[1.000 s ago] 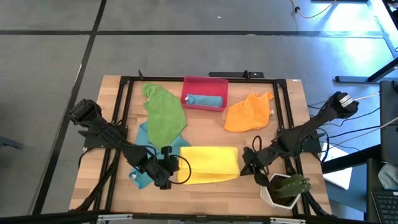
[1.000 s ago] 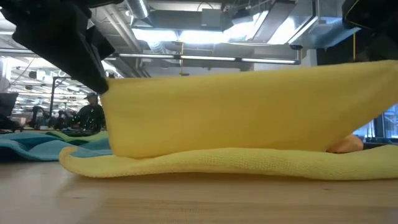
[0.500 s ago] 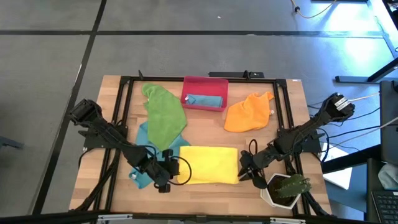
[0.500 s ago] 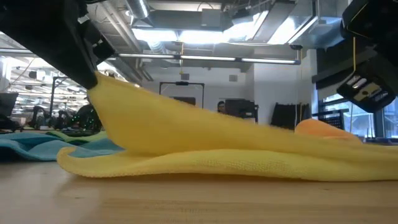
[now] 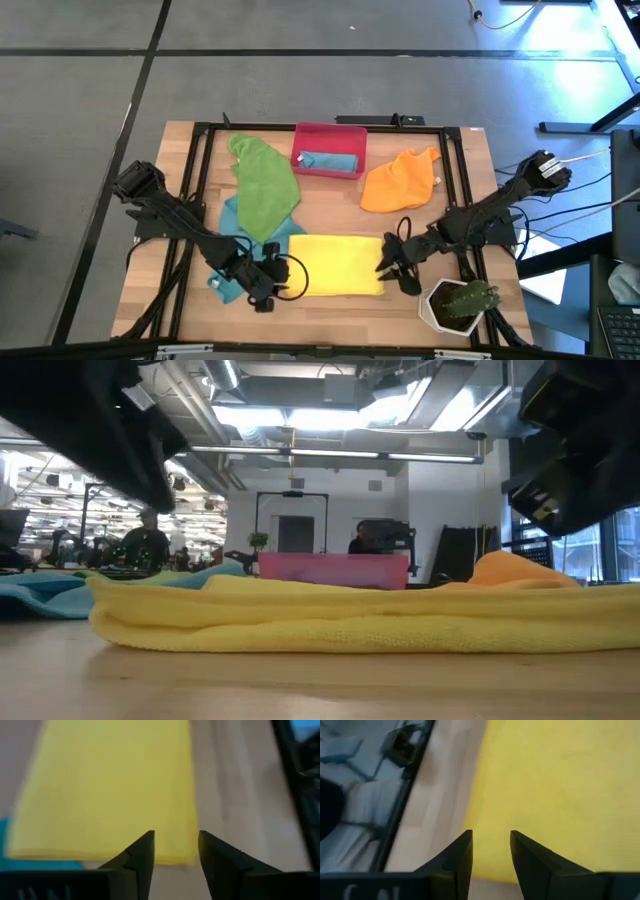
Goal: Roll microfiber towels into tight, uniform cylinder then place into a basket
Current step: Fold the yellow microfiber towel
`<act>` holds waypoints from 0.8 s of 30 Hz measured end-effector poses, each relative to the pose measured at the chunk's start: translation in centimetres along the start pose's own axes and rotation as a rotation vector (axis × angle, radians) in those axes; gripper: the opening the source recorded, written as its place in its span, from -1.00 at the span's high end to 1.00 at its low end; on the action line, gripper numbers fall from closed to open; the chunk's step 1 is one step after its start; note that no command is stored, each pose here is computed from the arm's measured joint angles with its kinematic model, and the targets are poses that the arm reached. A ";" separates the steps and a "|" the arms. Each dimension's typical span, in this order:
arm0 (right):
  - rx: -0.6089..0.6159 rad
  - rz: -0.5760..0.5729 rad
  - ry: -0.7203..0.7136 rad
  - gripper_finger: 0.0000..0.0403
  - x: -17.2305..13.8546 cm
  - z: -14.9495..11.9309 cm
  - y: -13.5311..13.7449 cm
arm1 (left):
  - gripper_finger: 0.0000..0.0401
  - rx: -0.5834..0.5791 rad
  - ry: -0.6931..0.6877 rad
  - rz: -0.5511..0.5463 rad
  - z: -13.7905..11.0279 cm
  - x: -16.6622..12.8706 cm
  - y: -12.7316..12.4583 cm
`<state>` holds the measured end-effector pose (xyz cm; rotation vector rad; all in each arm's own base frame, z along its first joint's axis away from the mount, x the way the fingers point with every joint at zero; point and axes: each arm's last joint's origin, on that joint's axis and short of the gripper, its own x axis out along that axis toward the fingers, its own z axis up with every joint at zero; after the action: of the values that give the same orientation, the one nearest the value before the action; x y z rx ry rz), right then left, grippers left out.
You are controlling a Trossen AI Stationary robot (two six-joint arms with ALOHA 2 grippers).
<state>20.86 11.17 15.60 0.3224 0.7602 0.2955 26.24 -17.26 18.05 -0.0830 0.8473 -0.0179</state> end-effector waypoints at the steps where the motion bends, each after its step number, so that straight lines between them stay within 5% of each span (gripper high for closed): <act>1: 0.005 -0.034 -0.015 0.34 0.0 0.1 -0.3 | 0.29 -0.001 -0.019 0.034 0.1 0.1 0.2; 5: 0.026 -0.160 -0.039 0.34 0.0 0.3 -1.5 | 0.28 -0.033 -0.082 0.152 0.8 0.8 1.4; 10: 0.025 -0.219 0.001 0.34 0.7 0.0 -2.7 | 0.28 -0.050 -0.116 0.169 1.8 2.9 2.9; 16: 0.054 -0.318 0.092 0.34 2.3 -1.1 -4.5 | 0.28 -0.060 -0.032 0.197 1.4 6.5 5.6; 24: 0.094 -0.594 0.066 0.34 2.9 -1.4 -7.3 | 0.28 -0.175 0.018 0.225 1.3 8.8 8.5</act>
<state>22.89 5.85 10.03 0.1634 0.9005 -0.2917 32.88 -9.16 11.60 -0.1518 0.8714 0.2670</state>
